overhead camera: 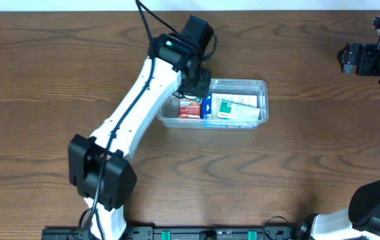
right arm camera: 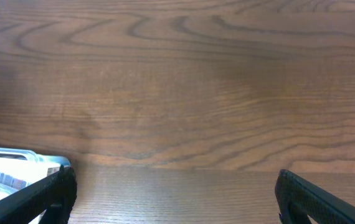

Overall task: Pack container
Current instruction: 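Carry the Zam-Buk box into the container with left gripper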

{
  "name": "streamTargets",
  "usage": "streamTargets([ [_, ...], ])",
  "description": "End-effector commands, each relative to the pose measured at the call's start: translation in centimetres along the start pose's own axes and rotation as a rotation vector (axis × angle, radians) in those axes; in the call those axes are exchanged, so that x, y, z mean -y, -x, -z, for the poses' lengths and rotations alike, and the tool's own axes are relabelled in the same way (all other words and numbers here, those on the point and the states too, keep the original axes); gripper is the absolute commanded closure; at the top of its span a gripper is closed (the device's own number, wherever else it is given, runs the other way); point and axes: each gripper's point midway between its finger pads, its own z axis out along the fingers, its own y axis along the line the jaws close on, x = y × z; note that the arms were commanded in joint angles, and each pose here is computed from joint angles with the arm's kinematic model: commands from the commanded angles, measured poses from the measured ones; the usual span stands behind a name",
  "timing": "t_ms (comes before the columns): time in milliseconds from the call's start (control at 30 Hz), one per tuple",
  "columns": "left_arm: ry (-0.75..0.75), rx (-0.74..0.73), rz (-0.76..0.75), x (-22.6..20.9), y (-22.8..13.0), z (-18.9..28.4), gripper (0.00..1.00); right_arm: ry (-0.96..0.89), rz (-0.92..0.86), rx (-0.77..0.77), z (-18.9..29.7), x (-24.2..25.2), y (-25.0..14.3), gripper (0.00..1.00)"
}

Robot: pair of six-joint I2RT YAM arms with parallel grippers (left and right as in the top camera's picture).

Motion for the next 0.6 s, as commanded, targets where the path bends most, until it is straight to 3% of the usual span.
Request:
streamTargets([
  [0, 0.055, -0.045, 0.053, -1.0, -0.5, -2.3, 0.4, 0.002, -0.012, 0.011, 0.3, 0.1, 0.3, 0.01],
  [567, 0.112, -0.186, 0.094, -1.6, -2.0, -9.6, 0.41, 0.002, -0.012, 0.011, 0.3, 0.1, 0.3, 0.01],
])
